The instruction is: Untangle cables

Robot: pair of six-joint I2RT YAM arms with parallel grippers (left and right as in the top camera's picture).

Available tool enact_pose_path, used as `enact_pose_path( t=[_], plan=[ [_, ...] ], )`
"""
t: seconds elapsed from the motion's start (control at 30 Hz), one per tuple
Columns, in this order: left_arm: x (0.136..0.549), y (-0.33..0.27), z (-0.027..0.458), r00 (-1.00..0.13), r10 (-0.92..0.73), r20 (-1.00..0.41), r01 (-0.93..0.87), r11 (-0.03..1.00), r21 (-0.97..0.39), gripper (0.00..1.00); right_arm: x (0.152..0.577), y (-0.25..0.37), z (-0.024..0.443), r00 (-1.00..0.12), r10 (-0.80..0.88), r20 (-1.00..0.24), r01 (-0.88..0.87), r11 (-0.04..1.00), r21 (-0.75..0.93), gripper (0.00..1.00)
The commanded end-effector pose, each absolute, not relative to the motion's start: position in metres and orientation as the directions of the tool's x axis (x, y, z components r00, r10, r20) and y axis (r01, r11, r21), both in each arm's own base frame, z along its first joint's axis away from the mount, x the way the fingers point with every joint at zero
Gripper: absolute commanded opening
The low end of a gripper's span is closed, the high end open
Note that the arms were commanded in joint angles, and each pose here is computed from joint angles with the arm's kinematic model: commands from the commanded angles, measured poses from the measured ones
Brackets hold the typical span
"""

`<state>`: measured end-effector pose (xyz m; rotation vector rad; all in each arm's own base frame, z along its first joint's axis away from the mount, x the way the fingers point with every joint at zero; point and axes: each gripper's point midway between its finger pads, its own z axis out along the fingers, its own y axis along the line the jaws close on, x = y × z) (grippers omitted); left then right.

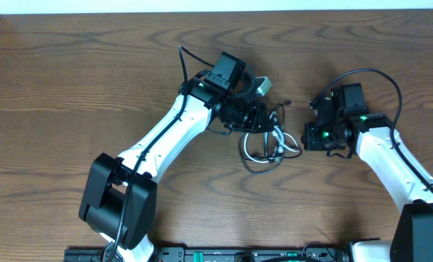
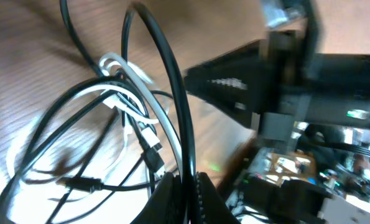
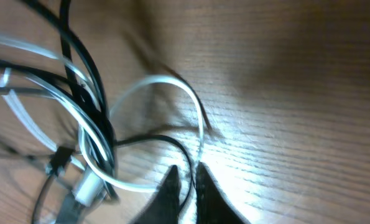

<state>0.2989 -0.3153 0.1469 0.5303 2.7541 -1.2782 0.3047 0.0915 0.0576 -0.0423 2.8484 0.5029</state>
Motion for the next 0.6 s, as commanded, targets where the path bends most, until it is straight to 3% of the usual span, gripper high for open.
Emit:
enact_pose_path(
  t=[0.0, 0.1, 0.3, 0.4, 0.53, 0.57],
  plan=[
    [0.306, -0.307, 0.145, -0.937, 0.268, -0.226, 0.349, 0.652, -0.673, 0.08, 0.305, 0.106, 0.066, -0.971, 0.019, -0.239, -0.082, 0.911, 0.405, 0.20],
    [0.304, -0.312, 0.151, -0.933, 0.275, -0.233, 0.357, 0.619, -0.700, 0.08, 0.300, 0.124, 0.074, -0.970, -0.026, -0.243, -0.145, 0.862, 0.485, 0.49],
    [0.298, -0.336, 0.191, -0.899, 0.302, -0.318, 0.424, 0.413, -0.806, 0.08, 0.293, 0.141, 0.077, -0.967, -0.073, -0.245, -0.193, 0.836, 0.513, 0.52],
    [0.293, -0.343, 0.217, -0.873, 0.309, -0.378, 0.467, 0.307, -0.829, 0.08, 0.294, 0.143, 0.077, -0.964, -0.080, -0.252, -0.203, 0.836, 0.510, 0.46],
    [0.289, -0.344, 0.242, -0.842, 0.303, -0.446, 0.521, 0.242, -0.819, 0.08, 0.297, 0.145, 0.077, -0.959, -0.087, -0.270, -0.217, 0.836, 0.504, 0.24],
    [0.289, -0.343, 0.246, -0.837, 0.297, -0.459, 0.531, 0.239, -0.813, 0.08, 0.297, 0.144, 0.076, -0.959, -0.086, -0.271, -0.215, 0.843, 0.493, 0.13]
  ],
)
